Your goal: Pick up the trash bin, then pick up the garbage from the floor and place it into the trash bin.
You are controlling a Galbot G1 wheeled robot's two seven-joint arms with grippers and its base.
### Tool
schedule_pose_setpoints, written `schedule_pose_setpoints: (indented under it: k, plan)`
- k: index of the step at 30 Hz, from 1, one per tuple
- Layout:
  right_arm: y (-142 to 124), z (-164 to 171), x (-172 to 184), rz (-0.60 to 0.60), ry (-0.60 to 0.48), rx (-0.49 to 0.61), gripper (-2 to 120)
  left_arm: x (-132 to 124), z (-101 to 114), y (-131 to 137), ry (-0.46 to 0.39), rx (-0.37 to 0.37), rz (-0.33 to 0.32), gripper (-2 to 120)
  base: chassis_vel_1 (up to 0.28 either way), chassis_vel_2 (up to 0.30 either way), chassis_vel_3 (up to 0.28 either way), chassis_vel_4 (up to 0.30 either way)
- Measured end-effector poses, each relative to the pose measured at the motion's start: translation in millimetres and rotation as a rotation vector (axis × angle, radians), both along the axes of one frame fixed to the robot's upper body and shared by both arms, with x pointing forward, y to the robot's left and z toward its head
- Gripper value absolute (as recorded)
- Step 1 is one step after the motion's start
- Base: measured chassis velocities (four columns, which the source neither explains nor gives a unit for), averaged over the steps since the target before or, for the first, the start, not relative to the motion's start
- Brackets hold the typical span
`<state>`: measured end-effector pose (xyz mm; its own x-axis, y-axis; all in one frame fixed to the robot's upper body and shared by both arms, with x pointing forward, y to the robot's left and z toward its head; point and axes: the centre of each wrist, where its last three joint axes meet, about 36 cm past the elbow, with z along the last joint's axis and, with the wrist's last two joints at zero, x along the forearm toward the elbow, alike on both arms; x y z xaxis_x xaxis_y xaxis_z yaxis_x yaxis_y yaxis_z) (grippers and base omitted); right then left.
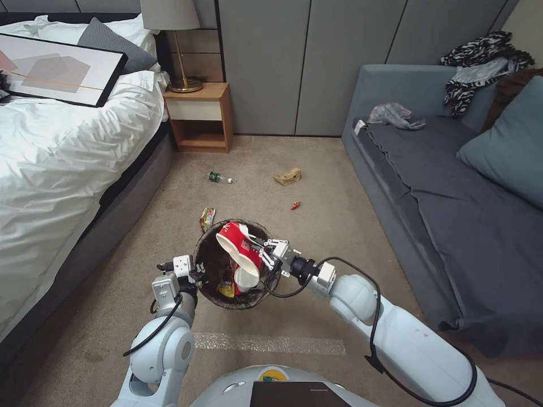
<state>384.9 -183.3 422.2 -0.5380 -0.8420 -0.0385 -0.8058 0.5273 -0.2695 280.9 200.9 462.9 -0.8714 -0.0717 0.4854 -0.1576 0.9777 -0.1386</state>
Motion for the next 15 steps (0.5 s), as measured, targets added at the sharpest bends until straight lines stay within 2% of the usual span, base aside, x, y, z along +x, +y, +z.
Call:
schedule_pose_setpoints:
  k: [4,6,8,10,14,15]
  plan:
    - [1,-21,3,-0.009,0.024,-0.044,4,0,0,0,-0.001,0.000,0.001,0,0.000,0.000,0.000,0.000]
    - [0,-27,3,-0.017,0.035,-0.061,14,1,1,1,-0.003,0.001,0.003,0,0.000,0.000,0.000,0.000]
    - [0,-29,2,-0.019,0.040,-0.069,17,1,1,1,-0.004,0.002,0.003,0,0.000,0.000,0.000,0.000]
    - [2,-30,0,-0.013,0.047,-0.081,28,2,1,1,-0.001,0.002,0.003,0,0.000,0.000,0.000,0.000]
    - [3,-31,-2,-0.007,0.050,-0.089,36,2,0,0,0.001,0.002,0.002,0,0.000,0.000,0.000,0.000]
    - [4,-32,-4,-0.001,0.051,-0.094,43,3,0,0,0.002,0.003,0.002,0,0.000,0.000,0.000,0.000]
